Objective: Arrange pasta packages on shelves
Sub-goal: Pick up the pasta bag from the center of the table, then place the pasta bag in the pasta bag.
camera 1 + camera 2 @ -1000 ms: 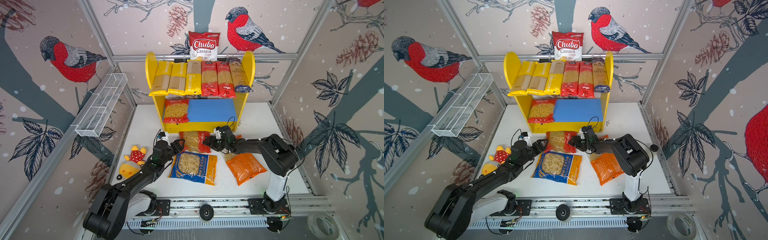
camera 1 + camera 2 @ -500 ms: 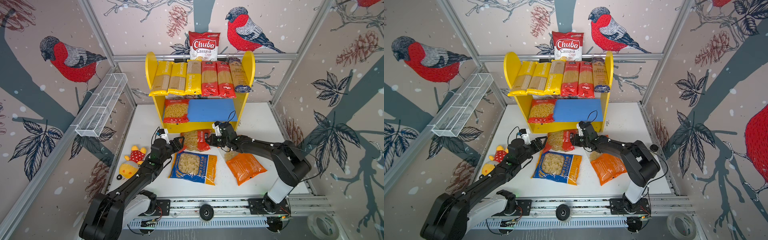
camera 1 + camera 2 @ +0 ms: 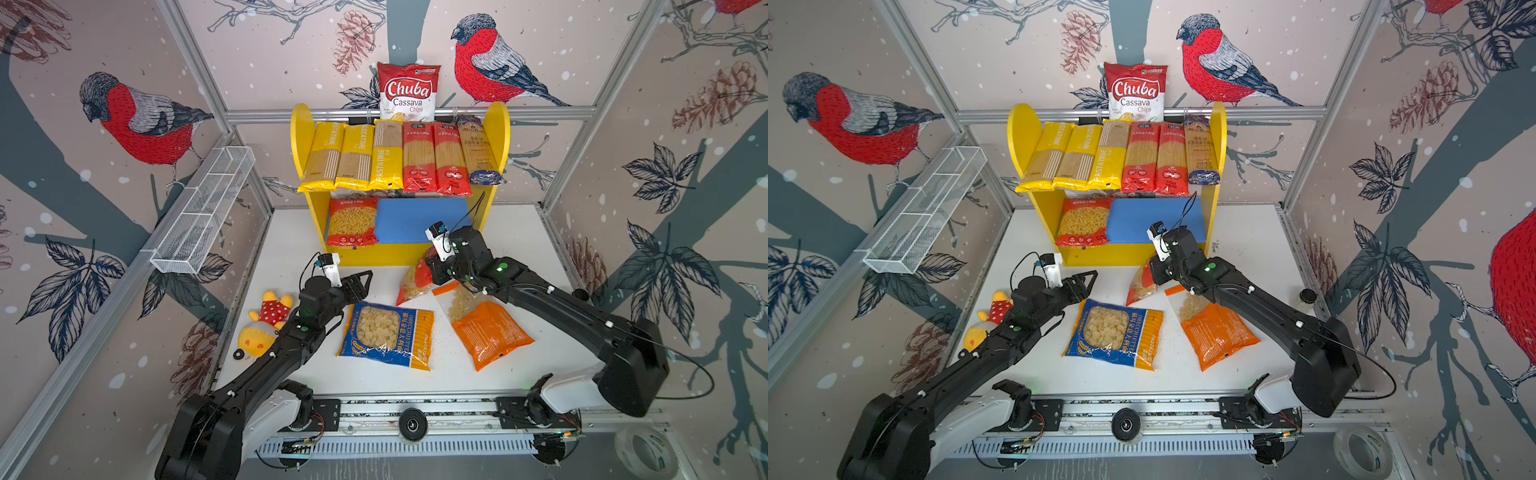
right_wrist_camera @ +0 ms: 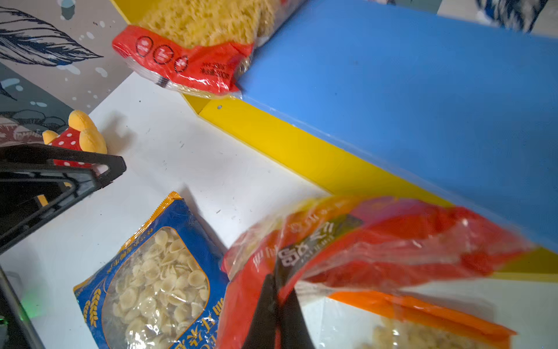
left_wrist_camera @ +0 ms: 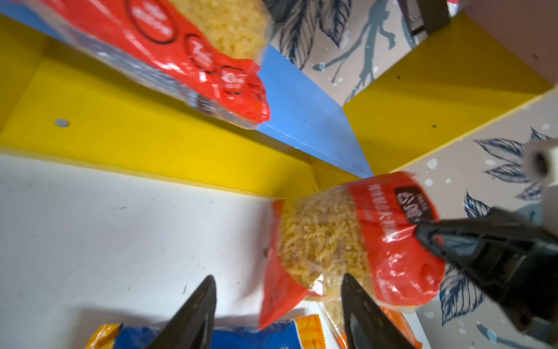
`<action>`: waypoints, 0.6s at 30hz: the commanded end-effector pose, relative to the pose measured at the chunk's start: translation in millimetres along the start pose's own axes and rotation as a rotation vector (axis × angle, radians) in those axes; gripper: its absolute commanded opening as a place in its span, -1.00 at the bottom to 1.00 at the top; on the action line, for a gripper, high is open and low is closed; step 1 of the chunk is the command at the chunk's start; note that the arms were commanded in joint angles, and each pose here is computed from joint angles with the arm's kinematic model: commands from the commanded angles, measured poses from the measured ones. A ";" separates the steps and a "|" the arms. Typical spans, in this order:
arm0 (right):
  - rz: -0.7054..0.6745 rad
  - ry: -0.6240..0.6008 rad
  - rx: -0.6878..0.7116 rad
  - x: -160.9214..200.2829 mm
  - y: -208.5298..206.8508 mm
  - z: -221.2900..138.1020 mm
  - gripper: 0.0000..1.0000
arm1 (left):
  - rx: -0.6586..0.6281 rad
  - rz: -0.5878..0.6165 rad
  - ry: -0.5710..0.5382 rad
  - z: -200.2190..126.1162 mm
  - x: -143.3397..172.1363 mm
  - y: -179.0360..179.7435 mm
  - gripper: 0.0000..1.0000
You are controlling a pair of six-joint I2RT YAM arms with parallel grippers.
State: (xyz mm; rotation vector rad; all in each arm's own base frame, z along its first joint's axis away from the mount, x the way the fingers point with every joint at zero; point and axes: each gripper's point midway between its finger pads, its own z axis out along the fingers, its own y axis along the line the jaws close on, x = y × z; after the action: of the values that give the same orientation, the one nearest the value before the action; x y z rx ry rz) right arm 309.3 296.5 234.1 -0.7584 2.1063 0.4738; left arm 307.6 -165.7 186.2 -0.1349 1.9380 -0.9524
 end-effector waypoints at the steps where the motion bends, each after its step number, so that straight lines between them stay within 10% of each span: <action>1: -0.206 -0.172 0.085 -49.9 0.1 -25.9 -1.00 | 0.030 0.095 -0.042 -1.1 -7.0 -12.8 0.29; 12: -0.666 -0.340 -0.027 -67.8 69.7 -35.0 -1.00 | -0.017 0.148 -0.086 -2.5 3.3 -1.9 0.28; 18: -0.572 -0.421 -0.229 -82.6 104.1 -66.9 -1.00 | -0.269 0.110 -0.255 -36.1 -30.9 30.7 0.26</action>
State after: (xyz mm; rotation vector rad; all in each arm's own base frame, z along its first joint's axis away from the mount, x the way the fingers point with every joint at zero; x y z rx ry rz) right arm 255.5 352.9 298.6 -1.2861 1.5339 0.3402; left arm 300.4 -144.8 190.1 -0.1454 1.8513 -0.7383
